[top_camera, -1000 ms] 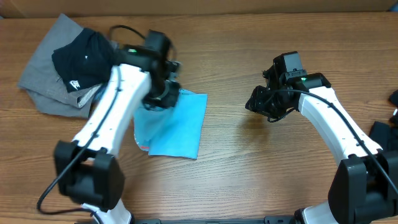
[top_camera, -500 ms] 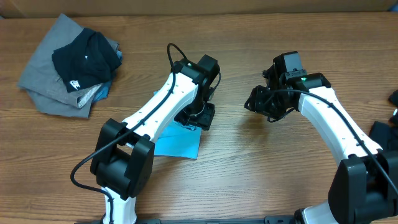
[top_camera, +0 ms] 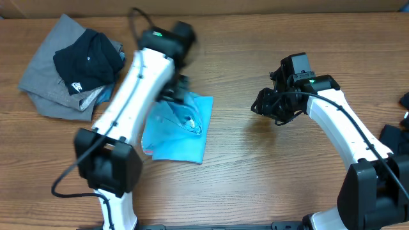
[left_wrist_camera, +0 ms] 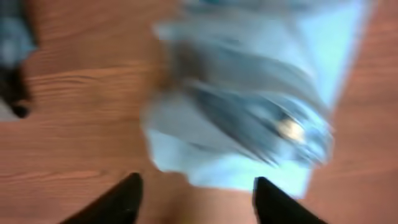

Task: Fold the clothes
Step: 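Press and tuck the folded bundle with the left gripper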

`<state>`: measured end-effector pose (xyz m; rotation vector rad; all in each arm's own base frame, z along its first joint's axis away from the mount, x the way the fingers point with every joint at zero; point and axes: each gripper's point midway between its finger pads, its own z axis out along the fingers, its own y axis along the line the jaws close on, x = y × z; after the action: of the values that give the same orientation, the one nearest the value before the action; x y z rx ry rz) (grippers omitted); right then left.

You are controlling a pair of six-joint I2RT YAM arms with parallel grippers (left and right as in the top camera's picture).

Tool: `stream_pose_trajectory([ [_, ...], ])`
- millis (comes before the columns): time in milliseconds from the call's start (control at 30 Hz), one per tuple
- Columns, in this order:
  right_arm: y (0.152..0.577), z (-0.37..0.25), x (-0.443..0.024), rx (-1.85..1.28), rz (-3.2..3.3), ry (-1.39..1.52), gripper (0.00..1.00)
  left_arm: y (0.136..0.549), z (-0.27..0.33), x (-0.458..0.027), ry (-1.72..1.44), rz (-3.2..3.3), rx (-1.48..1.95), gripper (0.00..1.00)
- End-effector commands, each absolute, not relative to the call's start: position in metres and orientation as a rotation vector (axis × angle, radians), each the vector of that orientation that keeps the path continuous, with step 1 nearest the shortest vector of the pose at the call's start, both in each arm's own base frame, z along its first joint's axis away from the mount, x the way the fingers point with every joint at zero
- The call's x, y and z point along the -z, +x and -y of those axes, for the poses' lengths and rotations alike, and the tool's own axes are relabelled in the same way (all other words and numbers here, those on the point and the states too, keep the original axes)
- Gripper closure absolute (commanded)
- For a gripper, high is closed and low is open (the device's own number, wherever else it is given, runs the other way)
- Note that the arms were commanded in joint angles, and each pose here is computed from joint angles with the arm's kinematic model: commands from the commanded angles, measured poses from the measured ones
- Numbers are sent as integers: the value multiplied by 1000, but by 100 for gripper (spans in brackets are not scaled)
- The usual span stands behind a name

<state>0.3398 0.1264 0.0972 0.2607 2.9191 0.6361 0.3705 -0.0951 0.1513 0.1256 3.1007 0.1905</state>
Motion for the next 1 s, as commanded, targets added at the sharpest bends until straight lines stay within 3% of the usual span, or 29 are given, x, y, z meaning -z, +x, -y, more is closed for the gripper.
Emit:
stream_pose_trajectory([
  [0, 345, -126, -109, -633, -2880, 245, 53, 385, 55, -125, 84, -3127, -125, 75],
  [167, 345, -126, -109, -633, -2882, 246, 53, 407, 37, -87, -3, -3074, 130, 96],
  [333, 343, -125, -108, -631, -2889, 249, 53, 397, 34, -54, 25, -3097, 171, 96],
  [533, 342, -125, -108, -631, -2893, 250, 53, 356, 91, -30, 130, -3170, 546, 96],
  [700, 339, -125, -107, -627, -2906, 254, 53, 315, 138, -52, 355, -3201, 863, 96],
  [967, 343, -125, -108, -631, -2889, 248, 53, 288, 135, -87, 437, -3233, 777, 96],
])
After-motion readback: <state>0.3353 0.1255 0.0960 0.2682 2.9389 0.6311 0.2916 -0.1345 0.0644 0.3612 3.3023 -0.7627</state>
